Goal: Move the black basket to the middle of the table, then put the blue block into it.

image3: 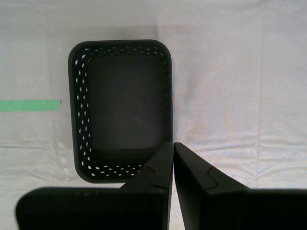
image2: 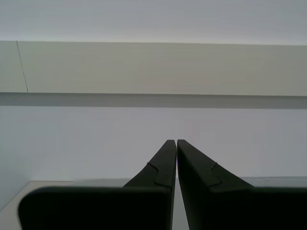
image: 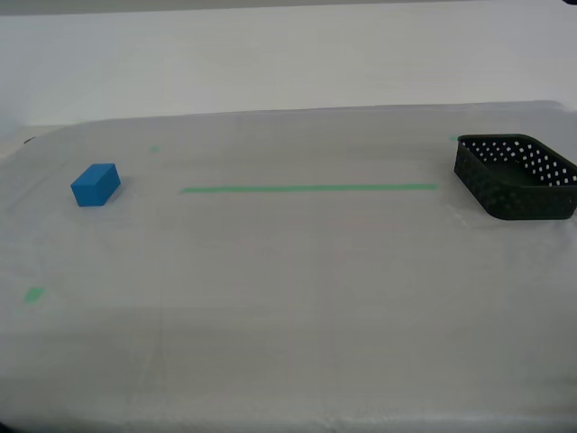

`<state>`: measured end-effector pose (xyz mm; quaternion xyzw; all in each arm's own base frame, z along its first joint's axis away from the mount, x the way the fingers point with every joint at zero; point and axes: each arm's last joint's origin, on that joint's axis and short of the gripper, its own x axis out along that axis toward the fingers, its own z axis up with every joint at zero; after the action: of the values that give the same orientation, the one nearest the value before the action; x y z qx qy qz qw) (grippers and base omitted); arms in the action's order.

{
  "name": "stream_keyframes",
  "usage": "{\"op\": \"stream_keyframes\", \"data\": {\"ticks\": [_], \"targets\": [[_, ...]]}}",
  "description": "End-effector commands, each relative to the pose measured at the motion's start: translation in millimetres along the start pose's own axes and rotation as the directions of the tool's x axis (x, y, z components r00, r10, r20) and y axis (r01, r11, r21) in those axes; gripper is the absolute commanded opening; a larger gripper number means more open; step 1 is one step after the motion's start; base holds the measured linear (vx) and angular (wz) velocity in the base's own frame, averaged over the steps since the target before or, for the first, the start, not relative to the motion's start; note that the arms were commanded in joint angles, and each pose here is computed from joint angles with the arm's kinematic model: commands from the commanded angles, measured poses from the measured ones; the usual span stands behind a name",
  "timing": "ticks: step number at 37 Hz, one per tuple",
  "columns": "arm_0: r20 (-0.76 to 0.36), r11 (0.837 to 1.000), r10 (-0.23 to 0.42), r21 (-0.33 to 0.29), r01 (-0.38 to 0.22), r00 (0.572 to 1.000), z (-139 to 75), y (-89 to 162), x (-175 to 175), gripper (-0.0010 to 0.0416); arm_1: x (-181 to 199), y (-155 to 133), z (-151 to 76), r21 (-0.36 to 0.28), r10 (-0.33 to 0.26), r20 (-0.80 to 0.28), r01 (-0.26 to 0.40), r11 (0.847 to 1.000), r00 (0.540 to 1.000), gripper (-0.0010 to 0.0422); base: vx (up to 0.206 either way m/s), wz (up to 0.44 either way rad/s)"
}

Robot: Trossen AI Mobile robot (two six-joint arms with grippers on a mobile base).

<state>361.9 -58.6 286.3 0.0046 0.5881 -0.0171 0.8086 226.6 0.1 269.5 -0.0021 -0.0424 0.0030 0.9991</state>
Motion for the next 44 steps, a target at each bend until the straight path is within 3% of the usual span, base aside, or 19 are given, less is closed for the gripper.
{"op": "stream_keyframes", "data": {"ticks": [1,5,8,14,26,30,33,39,44], "targets": [[0.025,1.0,-0.028,-0.001,0.028,0.999,2.7,-1.1,0.1,0.0013,0.0,0.0,0.7,0.001,0.001,0.006,-0.001,1.0,1.0,0.0,0.0,0.0],[0.013,0.991,-0.133,-0.017,0.133,0.991,2.4,-3.6,0.1,0.0027,0.0,-0.1,0.7,0.001,0.0,0.006,0.0,1.0,1.0,0.0,0.0,0.0],[0.002,0.986,-0.164,-0.026,0.164,0.986,1.6,-4.3,0.2,0.005,0.0,-0.1,0.7,0.001,0.0,0.006,0.0,1.0,1.0,0.0,0.0,0.0],[0.0,0.986,-0.164,-0.021,0.164,0.986,1.4,-4.1,0.2,0.0128,0.0,-0.1,0.8,0.001,0.0,0.006,0.0,1.0,1.0,0.0,0.0,0.0],[0.001,0.989,-0.145,0.001,0.145,0.989,1.4,-2.6,0.3,0.0352,0.0,-0.1,0.7,0.001,0.0,0.006,0.0,1.0,1.0,0.0,0.0,0.0],[0.006,0.997,-0.081,0.004,0.081,0.997,1.5,-0.7,0.6,0.0405,0.0,-0.1,0.7,0.001,0.0,0.006,0.0,1.0,1.0,0.0,0.0,0.0],[0.012,0.999,-0.041,0.011,0.041,0.999,1.6,0.4,0.6,0.0389,0.0,-0.1,0.7,0.001,0.0,0.006,0.0,1.0,1.0,0.0,0.0,0.0],[0.013,0.999,-0.04,0.012,0.04,0.999,1.8,1.0,0.6,0.0353,0.0,-0.1,0.7,0.001,0.0,0.006,0.0,1.0,1.0,0.0,0.0,0.0],[0.015,0.999,-0.041,0.013,0.04,0.999,2.0,1.0,0.6,0.0352,0.0,-0.1,0.7,0.001,0.0,0.006,0.0,1.0,1.0,0.0,0.0,0.0]]}}
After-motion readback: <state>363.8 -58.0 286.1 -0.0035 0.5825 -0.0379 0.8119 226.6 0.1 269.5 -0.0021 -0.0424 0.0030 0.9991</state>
